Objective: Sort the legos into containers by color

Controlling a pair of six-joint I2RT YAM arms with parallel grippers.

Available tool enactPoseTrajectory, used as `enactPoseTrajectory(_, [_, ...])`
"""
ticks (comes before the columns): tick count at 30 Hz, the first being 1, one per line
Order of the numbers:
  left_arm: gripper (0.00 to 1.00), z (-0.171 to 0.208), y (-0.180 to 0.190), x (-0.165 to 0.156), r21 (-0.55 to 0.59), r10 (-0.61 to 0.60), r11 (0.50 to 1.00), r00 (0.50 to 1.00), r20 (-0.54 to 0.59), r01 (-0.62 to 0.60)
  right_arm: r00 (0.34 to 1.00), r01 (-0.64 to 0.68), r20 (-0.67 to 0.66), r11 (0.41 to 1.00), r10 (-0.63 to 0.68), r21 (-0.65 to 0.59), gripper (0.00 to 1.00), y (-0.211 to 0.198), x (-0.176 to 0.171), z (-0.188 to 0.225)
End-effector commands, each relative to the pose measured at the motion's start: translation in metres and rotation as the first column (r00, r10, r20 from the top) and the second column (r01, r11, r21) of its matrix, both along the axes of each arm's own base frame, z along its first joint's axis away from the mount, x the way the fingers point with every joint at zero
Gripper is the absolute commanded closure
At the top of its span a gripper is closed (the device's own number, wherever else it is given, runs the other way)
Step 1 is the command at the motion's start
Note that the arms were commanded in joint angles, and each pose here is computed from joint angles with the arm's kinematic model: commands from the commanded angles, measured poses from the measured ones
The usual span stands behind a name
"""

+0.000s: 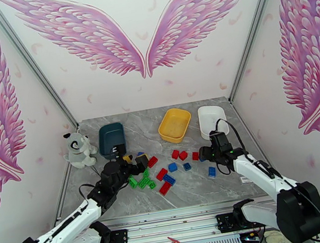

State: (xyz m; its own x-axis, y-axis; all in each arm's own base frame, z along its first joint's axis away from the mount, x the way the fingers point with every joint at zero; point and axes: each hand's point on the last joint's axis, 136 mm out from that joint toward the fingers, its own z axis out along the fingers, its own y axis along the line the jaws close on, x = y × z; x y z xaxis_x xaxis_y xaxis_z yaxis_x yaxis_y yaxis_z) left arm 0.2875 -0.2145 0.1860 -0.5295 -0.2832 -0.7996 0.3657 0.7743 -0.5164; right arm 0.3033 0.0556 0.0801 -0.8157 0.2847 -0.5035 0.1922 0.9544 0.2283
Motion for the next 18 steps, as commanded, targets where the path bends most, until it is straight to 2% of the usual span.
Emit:
enactPoseTrajectory(1, [0.01,0.006,-0.019,0.002,-0.005,-0.059,0.998,0.998,0.010,0.059,1.000,-0.017,-0.024,1.000,0.016,-0.020,0.36,0.002,0.004,-0.002])
enactPoseTrajectory(9, [0.01,-0.007,-0.033,0.003,-0.003,-0.093,0.996,0.995,-0.028,0.093,0.997,-0.021,-0.075,0.999,0.019,-0.029,0.43,0.004,0.008,-0.016])
enactPoseTrajectory(18, [0.01,-0.007,-0.035,0.003,-0.005,-0.096,0.995,0.995,-0.027,0.096,0.994,-0.046,-0.104,0.998,0.041,-0.043,0.38,0.010,0.012,-0.024])
